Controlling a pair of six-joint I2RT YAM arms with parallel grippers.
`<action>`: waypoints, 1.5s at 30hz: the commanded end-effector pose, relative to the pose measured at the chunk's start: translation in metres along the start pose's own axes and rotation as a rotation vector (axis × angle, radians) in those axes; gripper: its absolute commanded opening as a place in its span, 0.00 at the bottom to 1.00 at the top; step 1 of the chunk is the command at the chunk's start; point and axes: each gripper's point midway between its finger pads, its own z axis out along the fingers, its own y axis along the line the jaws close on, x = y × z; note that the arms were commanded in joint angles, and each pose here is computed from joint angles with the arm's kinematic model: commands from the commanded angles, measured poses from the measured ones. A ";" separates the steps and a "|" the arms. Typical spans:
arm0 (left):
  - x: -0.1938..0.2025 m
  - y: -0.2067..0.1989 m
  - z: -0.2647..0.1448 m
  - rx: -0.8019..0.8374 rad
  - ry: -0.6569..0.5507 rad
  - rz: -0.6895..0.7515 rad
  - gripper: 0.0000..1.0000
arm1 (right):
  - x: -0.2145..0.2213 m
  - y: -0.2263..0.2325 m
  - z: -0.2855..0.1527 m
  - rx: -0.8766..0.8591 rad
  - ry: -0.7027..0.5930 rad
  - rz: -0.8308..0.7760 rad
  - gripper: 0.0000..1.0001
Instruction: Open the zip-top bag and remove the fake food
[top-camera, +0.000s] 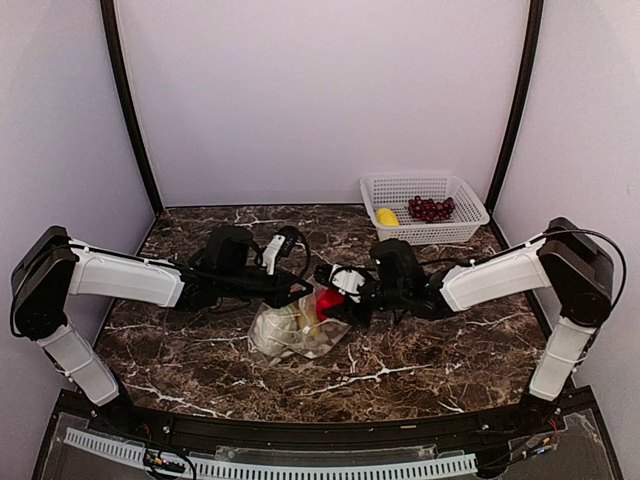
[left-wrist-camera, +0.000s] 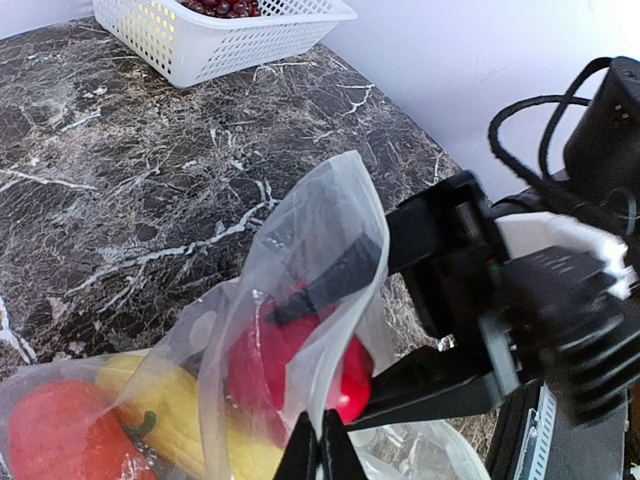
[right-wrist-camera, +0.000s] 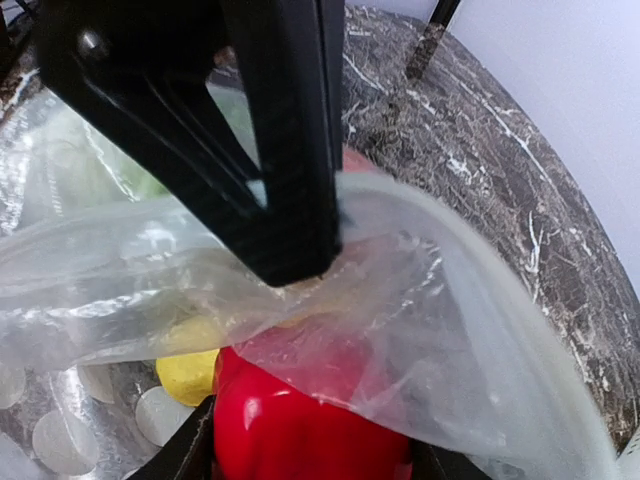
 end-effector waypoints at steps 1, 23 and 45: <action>-0.002 0.000 -0.003 -0.016 -0.011 0.009 0.01 | -0.041 0.001 -0.034 0.015 -0.109 -0.010 0.27; 0.001 0.012 -0.001 -0.070 -0.003 0.007 0.01 | -0.082 -0.123 -0.155 0.241 -0.355 0.245 0.24; 0.001 0.015 -0.003 -0.092 -0.012 0.020 0.01 | 0.091 -0.383 -0.194 0.822 -0.045 0.603 0.26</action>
